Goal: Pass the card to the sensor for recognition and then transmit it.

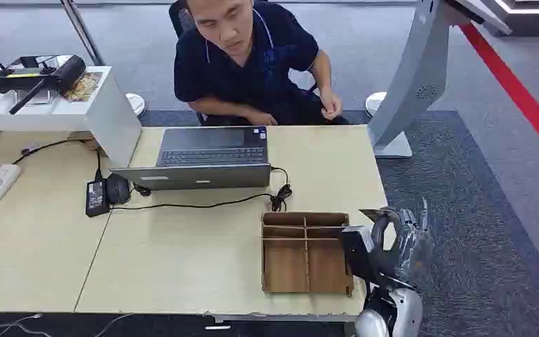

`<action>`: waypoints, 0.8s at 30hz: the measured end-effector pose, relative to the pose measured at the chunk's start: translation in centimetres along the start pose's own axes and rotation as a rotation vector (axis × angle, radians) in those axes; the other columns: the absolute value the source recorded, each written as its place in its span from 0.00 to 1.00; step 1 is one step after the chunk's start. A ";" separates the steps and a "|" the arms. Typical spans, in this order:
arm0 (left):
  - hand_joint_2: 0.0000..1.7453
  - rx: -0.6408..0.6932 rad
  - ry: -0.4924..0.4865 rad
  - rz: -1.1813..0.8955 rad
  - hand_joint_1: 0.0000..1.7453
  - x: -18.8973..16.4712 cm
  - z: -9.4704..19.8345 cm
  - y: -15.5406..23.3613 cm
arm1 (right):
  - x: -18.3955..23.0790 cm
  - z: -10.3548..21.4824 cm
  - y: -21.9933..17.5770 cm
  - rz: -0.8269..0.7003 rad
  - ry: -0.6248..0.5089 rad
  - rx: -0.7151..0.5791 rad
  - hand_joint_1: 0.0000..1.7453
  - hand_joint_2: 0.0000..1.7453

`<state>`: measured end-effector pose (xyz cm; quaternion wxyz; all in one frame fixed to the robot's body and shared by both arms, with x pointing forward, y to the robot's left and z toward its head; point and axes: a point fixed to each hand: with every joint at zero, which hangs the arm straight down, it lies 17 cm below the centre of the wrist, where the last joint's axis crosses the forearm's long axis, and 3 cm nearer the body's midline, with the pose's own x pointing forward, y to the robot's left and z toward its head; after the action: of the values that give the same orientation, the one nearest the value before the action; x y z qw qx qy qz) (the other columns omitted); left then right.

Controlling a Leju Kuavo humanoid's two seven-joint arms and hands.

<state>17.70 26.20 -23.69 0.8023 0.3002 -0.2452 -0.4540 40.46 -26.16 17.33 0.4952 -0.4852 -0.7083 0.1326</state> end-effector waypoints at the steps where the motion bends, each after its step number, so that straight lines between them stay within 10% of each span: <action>1: 1.00 0.000 0.000 0.000 0.00 0.0 0.0 0.0 | -0.1 0.0 0.0 0.003 0.005 0.001 1.00 1.00; 24: 1.00 0.001 0.004 0.000 0.00 -0.1 0.0 0.0 | -5.2 2.3 2.7 0.107 0.081 0.096 1.00 1.00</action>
<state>17.70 26.25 -23.69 0.8027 0.3014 -0.2437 -0.4533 40.25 -28.38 11.45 0.5384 -0.5029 -0.6536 0.1732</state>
